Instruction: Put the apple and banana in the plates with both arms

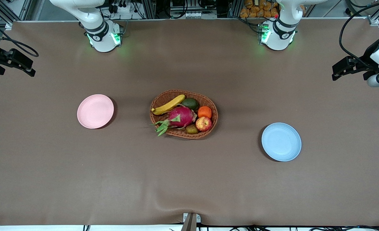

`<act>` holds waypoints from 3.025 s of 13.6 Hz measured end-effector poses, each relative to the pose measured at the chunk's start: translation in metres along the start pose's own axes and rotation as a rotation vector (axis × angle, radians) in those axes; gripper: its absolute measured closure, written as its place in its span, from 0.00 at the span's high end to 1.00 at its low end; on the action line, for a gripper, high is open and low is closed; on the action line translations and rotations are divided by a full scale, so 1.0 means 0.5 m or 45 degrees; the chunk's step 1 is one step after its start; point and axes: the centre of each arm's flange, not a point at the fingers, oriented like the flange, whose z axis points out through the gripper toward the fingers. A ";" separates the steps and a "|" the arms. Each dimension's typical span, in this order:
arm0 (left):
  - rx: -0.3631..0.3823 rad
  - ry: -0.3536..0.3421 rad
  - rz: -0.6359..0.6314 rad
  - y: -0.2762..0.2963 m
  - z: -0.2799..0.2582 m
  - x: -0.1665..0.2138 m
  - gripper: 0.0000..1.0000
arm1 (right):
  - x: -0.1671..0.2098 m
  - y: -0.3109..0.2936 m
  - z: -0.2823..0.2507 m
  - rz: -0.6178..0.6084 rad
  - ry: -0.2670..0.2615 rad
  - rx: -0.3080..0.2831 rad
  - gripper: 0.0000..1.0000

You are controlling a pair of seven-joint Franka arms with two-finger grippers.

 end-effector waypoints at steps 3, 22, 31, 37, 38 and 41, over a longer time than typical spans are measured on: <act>0.000 -0.001 -0.002 -0.001 0.000 0.000 1.00 | 0.000 0.000 0.000 0.000 0.000 0.000 1.00; 0.001 -0.011 0.004 0.003 -0.004 -0.005 1.00 | 0.001 0.013 0.001 0.016 -0.004 0.000 1.00; 0.003 -0.026 0.005 0.004 -0.005 -0.009 1.00 | -0.001 0.021 0.003 0.025 -0.019 -0.001 1.00; 0.004 -0.034 0.012 0.010 0.001 -0.010 1.00 | -0.002 0.021 0.004 0.025 -0.022 -0.002 1.00; 0.004 -0.035 0.013 0.010 0.002 -0.010 1.00 | -0.002 0.021 0.004 0.025 -0.022 -0.002 1.00; 0.004 -0.041 0.016 0.013 0.007 -0.008 1.00 | -0.002 0.022 0.004 0.026 -0.022 -0.002 1.00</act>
